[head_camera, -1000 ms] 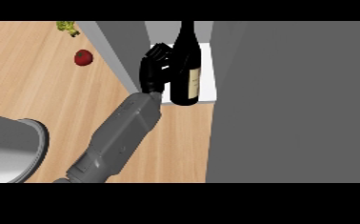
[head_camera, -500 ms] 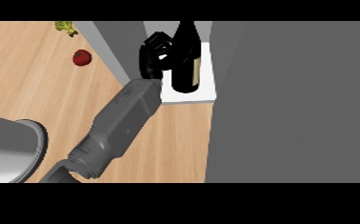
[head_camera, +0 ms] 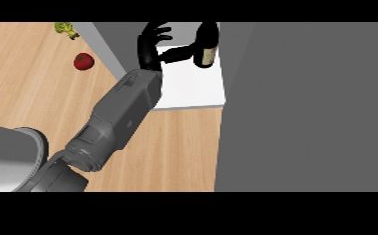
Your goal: Pick up the wine, place it into the cabinet and close the cabinet
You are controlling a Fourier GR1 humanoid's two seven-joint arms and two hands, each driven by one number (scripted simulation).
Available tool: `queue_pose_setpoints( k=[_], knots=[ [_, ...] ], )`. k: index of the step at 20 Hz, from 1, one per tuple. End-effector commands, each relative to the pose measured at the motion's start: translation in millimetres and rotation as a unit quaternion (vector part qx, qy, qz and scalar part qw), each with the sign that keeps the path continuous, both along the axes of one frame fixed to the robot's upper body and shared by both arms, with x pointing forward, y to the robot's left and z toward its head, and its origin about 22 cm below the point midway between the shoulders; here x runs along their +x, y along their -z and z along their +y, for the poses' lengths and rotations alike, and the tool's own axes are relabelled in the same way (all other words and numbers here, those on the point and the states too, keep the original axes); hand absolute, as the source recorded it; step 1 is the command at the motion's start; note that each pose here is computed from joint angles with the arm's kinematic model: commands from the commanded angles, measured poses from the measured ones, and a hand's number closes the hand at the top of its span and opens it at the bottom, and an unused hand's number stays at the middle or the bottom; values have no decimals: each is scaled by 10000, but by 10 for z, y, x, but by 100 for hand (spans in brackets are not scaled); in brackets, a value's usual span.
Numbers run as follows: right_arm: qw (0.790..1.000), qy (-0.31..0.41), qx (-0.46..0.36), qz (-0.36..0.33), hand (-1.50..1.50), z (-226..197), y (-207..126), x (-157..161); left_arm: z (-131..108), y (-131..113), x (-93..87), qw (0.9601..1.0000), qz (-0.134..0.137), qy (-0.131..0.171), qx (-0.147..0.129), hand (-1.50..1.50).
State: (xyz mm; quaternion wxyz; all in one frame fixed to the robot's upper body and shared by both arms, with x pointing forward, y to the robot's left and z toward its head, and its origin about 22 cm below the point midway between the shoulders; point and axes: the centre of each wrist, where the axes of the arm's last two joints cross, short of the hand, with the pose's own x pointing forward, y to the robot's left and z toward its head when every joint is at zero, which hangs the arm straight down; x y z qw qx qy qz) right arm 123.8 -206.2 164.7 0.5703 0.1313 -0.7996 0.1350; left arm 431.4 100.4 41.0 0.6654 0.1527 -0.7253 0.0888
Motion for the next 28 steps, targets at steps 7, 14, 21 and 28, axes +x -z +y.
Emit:
queue_pose_setpoints(
  k=[7,14,21,28],
  knots=[
    [9986,-356,304,-256,-150,-116,-281,-339,263,20,70,9981,270,-328,452,-150],
    [9991,-273,242,-201,-150,-78,-198,-286,369,126,37,9965,152,-419,705,-150],
    [9986,-407,250,-212,-150,-39,-224,-321,317,2,84,9978,-335,218,529,-150],
    [9994,-188,242,-165,-150,-95,-172,-313,22,20,2,9940,-715,829,-47,-150]
  ],
)
